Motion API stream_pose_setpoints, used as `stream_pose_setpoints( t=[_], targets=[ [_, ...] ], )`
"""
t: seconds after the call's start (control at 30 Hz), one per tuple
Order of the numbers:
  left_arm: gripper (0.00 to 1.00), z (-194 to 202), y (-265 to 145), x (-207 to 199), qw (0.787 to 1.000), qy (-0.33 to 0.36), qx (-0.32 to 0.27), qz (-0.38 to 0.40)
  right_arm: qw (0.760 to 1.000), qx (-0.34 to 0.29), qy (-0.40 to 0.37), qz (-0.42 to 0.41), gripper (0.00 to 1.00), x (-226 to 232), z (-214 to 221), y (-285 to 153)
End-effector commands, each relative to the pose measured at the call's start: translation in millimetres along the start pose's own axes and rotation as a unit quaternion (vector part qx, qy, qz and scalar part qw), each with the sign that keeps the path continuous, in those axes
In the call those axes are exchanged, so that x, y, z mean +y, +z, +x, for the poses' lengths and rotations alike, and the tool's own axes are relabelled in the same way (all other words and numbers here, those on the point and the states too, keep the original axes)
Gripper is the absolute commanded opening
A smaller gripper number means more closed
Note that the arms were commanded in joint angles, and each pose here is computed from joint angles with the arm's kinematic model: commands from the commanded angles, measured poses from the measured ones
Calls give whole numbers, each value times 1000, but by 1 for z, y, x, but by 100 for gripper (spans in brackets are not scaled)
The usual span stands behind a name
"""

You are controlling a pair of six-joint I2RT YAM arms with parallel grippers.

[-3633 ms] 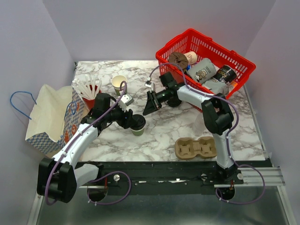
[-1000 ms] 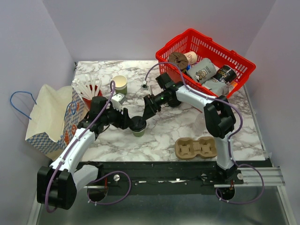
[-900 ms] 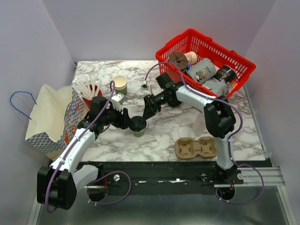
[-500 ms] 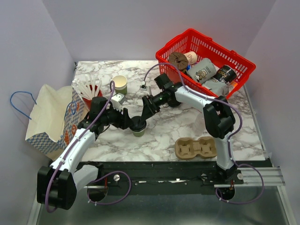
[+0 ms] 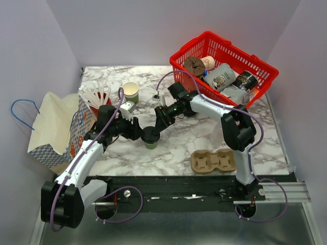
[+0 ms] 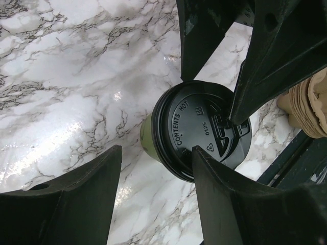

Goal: Pack the takeout coffee

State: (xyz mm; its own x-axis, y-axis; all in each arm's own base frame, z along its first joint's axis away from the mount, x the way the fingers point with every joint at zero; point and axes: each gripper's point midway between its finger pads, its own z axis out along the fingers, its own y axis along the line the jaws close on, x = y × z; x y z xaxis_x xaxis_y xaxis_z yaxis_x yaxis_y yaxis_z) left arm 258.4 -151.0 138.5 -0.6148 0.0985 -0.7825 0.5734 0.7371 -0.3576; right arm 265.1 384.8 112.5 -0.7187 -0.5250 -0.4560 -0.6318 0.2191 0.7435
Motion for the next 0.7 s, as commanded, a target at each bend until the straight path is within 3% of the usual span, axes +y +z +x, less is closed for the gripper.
stream_pose_setpoints(
  t=[0.0, 0.67],
  targets=[
    [66, -7, -5, -2, 1000, 6, -9, 2, 1000, 8, -2, 11, 88, -2, 5, 1],
    [62, 16, 10, 13, 1000, -23, 9, 9, 1000, 15, 8, 22, 88, -16, 11, 7]
  ],
)
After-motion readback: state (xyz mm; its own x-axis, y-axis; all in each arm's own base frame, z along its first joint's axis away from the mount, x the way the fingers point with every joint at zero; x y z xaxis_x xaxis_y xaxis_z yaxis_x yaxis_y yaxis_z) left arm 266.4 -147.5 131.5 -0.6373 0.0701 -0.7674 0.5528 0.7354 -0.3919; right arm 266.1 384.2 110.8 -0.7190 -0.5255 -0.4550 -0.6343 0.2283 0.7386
